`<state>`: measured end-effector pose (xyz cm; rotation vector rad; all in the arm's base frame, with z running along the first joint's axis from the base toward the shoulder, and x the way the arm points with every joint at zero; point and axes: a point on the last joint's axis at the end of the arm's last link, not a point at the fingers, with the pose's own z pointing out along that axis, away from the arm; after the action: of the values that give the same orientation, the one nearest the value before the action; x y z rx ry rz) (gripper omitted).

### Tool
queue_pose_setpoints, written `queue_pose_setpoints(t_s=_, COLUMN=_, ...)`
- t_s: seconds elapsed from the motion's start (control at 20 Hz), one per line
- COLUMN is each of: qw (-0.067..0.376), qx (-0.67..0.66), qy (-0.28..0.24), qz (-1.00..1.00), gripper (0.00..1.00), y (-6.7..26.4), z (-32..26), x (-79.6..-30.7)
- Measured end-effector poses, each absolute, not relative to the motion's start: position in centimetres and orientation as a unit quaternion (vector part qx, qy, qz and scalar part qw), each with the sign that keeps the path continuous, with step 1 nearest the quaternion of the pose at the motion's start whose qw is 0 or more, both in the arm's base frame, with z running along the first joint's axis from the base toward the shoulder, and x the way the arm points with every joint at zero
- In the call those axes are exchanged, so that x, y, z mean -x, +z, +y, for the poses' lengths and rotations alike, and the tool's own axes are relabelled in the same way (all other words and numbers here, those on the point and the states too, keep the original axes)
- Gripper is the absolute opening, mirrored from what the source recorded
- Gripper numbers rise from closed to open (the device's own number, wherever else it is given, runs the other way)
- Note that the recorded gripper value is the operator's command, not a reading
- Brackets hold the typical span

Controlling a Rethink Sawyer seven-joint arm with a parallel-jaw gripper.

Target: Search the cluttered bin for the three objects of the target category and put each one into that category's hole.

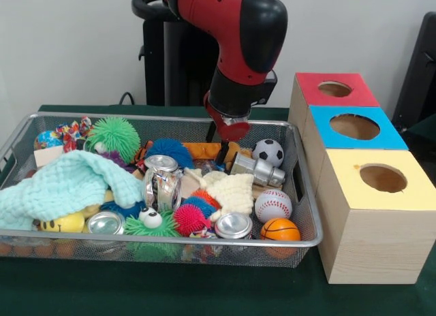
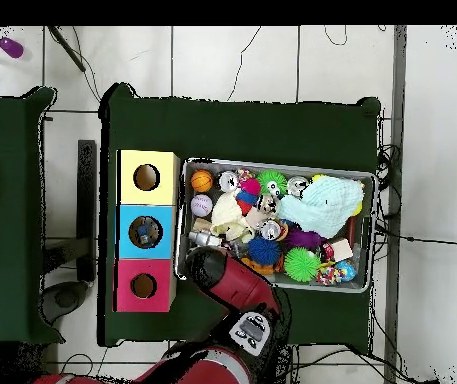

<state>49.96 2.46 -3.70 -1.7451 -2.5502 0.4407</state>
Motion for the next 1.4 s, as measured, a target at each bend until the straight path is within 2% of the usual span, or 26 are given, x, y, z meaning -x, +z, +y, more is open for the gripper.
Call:
queue_pose_setpoints(t_s=0.55, qw=0.008, qx=0.557, qy=0.143, qz=-0.818, gripper=1.00, y=-3.8, z=2.3, x=-49.9)
queue_pose_setpoints(t_s=1.1, qw=-0.030, qx=0.516, qy=0.168, qz=-0.840, gripper=1.00, y=-4.6, z=2.2, x=-49.4)
queue_pose_setpoints(t_s=1.15, qw=-0.040, qx=0.501, qy=0.173, qz=-0.847, gripper=0.00, y=-4.6, z=1.9, x=-49.2)
queue_pose_setpoints(t_s=1.4, qw=-0.050, qx=0.491, qy=0.185, qz=-0.850, gripper=0.00, y=-4.9, z=1.3, x=-49.0)
